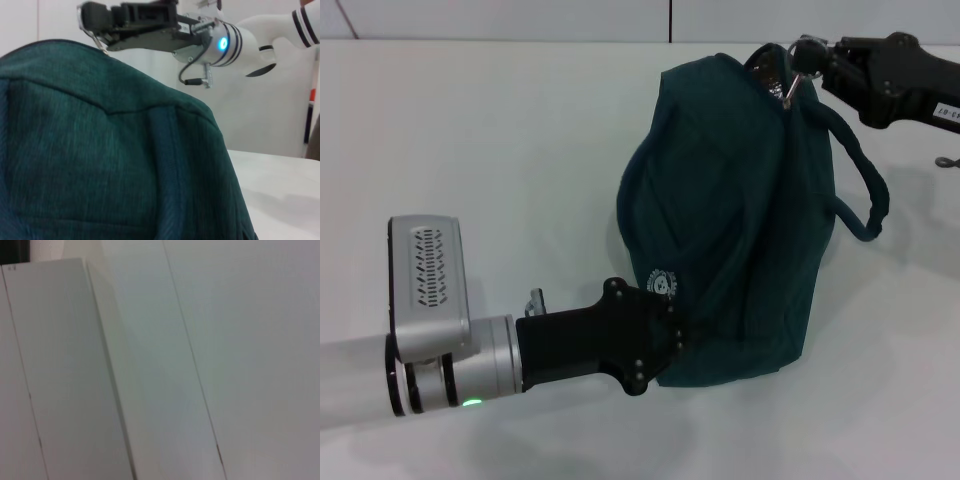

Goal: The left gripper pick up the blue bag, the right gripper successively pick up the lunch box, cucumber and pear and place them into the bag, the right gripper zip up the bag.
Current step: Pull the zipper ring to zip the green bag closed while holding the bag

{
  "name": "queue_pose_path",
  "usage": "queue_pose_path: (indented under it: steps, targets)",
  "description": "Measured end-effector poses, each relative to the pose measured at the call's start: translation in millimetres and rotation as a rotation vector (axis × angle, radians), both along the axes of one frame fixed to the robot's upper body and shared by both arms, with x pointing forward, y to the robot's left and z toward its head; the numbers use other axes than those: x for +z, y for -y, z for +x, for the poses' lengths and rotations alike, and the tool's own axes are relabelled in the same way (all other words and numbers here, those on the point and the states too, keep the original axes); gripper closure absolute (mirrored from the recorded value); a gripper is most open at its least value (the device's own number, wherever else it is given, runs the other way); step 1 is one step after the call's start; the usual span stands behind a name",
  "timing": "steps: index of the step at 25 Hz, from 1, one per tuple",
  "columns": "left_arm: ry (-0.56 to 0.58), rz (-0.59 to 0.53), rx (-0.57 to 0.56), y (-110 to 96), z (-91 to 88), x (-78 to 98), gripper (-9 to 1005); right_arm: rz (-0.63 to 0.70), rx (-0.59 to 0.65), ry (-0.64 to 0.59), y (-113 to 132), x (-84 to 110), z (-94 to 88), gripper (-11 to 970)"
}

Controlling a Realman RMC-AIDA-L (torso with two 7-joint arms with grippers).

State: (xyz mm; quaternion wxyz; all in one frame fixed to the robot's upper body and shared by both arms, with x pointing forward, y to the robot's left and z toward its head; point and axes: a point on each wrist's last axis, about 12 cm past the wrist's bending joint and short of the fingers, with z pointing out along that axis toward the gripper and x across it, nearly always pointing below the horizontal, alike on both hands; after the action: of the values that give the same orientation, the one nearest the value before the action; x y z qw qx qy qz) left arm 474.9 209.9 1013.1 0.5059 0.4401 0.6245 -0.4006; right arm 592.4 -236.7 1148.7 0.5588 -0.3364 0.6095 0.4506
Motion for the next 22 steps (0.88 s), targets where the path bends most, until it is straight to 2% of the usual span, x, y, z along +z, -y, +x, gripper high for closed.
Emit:
queue_pose_path:
  steps: [9,12,15,18,22]
  targets:
    - [0.004,-0.008,-0.029,0,-0.7,2.7,920,0.013,-0.026,0.004,6,-4.0,-3.6,951]
    - [0.013,-0.055,-0.016,-1,0.2,8.6,920,0.011,-0.025,-0.002,7,-6.6,-6.2,951]
    - [-0.032,-0.126,0.041,-3,5.5,14.8,920,0.002,-0.022,-0.006,8,-9.0,-8.0,951]
    - [-0.070,-0.161,0.059,-3,11.1,20.1,803,-0.001,-0.023,-0.008,9,-10.3,-9.2,951]
    - [-0.082,-0.181,0.054,1,15.3,24.6,706,-0.007,-0.026,-0.002,11,-12.8,-11.8,951]
